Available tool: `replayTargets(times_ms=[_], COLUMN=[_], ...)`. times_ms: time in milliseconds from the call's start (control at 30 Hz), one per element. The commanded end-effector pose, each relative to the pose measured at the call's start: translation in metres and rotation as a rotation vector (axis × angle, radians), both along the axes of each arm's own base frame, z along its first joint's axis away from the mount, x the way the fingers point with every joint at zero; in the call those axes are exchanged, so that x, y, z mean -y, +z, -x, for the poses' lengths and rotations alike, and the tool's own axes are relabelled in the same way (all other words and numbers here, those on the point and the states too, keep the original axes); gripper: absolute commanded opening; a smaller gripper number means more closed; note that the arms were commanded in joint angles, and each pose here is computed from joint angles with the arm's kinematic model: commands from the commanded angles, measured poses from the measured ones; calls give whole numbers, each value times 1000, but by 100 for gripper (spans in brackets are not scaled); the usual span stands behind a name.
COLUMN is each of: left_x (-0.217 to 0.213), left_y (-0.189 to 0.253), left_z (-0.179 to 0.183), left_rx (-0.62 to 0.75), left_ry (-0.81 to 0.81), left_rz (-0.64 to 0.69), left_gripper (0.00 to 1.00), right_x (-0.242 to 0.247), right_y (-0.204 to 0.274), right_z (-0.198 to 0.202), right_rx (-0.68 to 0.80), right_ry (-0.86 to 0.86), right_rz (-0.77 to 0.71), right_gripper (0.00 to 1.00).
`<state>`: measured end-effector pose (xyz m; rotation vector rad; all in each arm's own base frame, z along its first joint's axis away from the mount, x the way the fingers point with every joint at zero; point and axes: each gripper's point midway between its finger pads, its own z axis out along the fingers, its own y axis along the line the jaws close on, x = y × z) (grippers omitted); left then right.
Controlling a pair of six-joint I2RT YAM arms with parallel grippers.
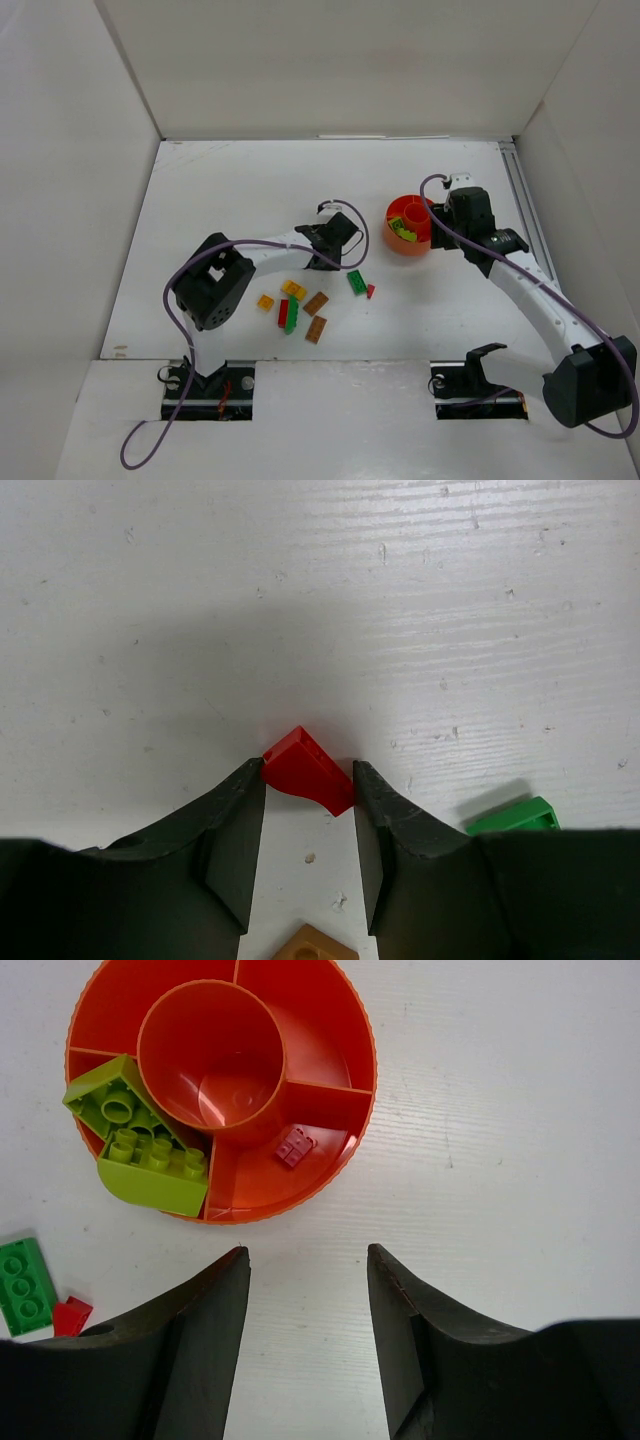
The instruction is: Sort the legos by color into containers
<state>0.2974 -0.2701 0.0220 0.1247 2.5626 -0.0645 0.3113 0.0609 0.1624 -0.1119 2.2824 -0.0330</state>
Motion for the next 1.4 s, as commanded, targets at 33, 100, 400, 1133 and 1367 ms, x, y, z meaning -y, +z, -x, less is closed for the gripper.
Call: replayTargets(times_ms=[33,100,400,1133,1367], left_x=[-4,-1,20,187,217], left_y=[12,24,62,183,181], left_z=[20,22,31,-15,-20], left_rx=[-35,-23,36,297,297], left_ry=[-27,-38,-100,-519,-589], left_rz=[-24,-12,76,219,262], left_gripper=[27,27,27,30,30], right_x=[0,-1,-1,98,98], right_y=[14,14,23,74,74], right_z=[-3,-3,-1,42,42], right_rx=[56,55,82,188,184], right_ry=[6,13,8,-428,-410], right_rz=[-13,-19,-34,-38,-29], right_gripper=[56,56,56,61,61])
